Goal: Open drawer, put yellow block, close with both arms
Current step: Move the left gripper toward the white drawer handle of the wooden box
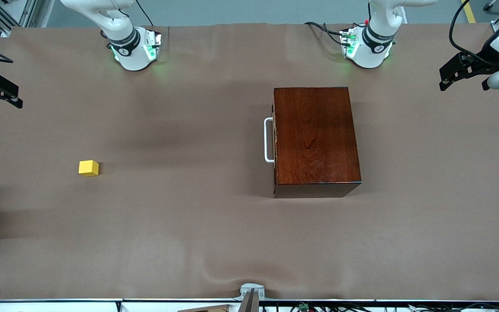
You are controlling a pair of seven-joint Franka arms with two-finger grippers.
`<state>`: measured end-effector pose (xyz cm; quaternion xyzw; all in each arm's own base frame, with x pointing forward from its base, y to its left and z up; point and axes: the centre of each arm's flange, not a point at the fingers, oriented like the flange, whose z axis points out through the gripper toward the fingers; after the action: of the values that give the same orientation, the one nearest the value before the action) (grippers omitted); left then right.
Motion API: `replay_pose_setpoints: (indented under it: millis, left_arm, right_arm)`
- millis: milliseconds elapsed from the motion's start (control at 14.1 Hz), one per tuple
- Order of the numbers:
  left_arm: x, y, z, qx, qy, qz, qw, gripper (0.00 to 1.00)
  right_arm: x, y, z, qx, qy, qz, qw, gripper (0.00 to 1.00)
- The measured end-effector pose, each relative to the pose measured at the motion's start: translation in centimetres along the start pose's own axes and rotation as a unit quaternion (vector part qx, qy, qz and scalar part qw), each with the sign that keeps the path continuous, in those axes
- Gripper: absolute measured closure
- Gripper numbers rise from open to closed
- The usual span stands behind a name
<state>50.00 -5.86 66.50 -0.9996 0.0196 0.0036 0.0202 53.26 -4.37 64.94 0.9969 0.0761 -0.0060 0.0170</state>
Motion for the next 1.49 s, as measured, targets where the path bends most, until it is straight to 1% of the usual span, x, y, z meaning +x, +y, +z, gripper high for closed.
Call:
replay_pose_setpoints:
  millis: [497,782,1137,1279,1421,1492]
  left_arm:
    - [0.0,0.1,-0.3,0.000,0.001,0.001,1.000,0.00]
    - [0.3,2.5,-0.4,0.002,0.004,0.023,1.000,0.00]
    - [2.0,8.1,0.6,0.001,-0.003,0.058,0.998,0.00]
    - [2.7,11.8,1.7,-0.001,-0.011,0.057,0.998,0.00]
    - [3.1,16.6,3.0,-0.006,-0.021,0.051,0.998,0.00]
    - [3.3,19.0,3.6,-0.002,-0.022,0.050,0.999,0.00]
  right_arm:
    - [0.1,-0.4,0.0,0.000,0.001,-0.004,1.000,0.00]
    - [0.3,-1.2,-0.1,-0.001,0.002,-0.012,1.000,0.00]
    - [0.3,-1.1,-0.1,-0.001,0.002,-0.011,1.000,0.00]
    - [0.3,-1.0,-0.1,-0.001,0.002,-0.010,1.000,0.00]
    - [0.2,-0.8,0.0,-0.001,0.001,-0.008,1.000,0.00]
    - [0.2,-0.8,0.0,-0.002,0.001,-0.008,1.000,0.00]
